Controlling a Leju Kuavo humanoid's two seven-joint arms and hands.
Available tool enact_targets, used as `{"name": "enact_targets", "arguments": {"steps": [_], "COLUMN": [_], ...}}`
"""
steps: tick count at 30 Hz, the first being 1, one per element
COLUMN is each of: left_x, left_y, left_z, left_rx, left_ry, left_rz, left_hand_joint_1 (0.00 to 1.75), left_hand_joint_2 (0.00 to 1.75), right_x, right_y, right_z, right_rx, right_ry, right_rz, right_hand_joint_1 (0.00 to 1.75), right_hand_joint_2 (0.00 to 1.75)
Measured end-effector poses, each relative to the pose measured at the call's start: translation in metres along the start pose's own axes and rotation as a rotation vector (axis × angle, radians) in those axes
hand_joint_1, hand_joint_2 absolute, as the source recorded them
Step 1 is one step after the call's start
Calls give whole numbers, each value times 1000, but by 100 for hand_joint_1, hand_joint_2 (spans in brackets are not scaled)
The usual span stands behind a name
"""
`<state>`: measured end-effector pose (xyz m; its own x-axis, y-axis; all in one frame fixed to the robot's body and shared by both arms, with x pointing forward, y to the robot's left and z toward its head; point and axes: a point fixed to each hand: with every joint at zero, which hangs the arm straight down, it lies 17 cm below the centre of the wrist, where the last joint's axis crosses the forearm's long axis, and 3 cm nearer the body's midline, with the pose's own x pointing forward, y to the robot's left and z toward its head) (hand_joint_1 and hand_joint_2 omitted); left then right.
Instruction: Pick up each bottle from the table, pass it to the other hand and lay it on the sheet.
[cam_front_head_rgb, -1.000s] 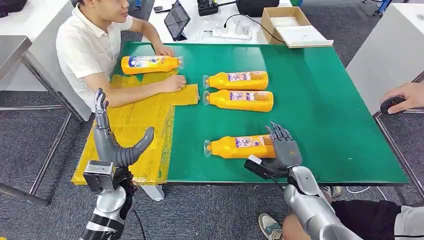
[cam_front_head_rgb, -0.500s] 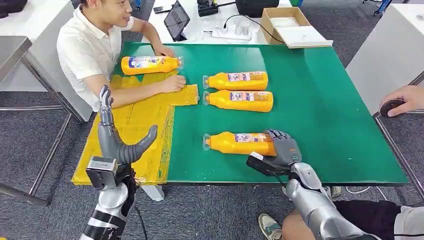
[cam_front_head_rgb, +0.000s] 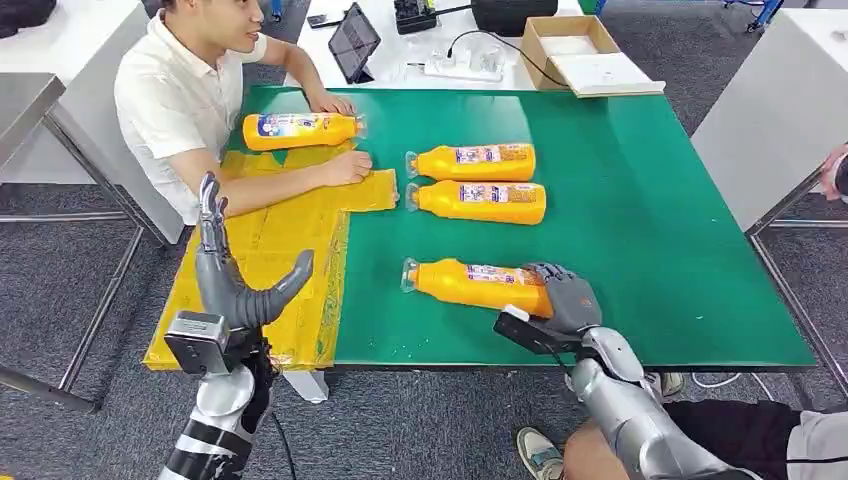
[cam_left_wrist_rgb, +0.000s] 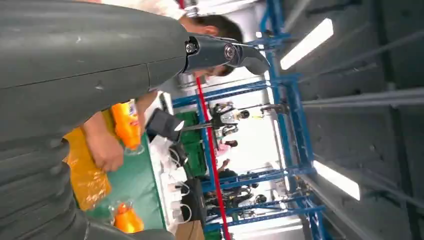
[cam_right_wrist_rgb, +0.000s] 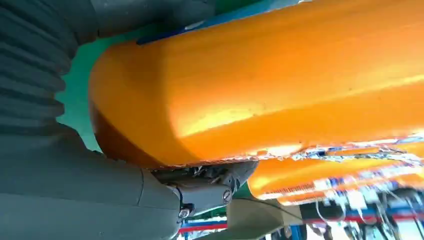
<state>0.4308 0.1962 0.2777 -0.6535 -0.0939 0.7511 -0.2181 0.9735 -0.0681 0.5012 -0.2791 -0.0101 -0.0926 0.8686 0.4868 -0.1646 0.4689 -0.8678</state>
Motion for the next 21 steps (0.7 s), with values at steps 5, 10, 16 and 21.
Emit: {"name": "enact_targets", "arguments": {"steps": [5,10,16,21], "left_x": [-26,-34,-38,-51], "left_y": [23,30,33,27], "left_z": [20,34,38,52], "left_rx": [104,120,125,84], "left_ry": [159,199,216,289], "left_rz": [117,123,117,111], "left_hand_joint_1": [0,0,0,0], "left_hand_joint_2": [175,175,175,175], "right_x": [28,43,49,65], "right_y": [-3,-5,-14,-46], "right_z": [21,33,38,47], "right_rx": [-161,-211,-250,-393], "right_ry": [-56,-79,-97,-142], "right_rz": [-192,-235,-254,-321], "right_hand_joint_1": [173,173,175,175], "right_hand_joint_2": [175,175,175,175]}}
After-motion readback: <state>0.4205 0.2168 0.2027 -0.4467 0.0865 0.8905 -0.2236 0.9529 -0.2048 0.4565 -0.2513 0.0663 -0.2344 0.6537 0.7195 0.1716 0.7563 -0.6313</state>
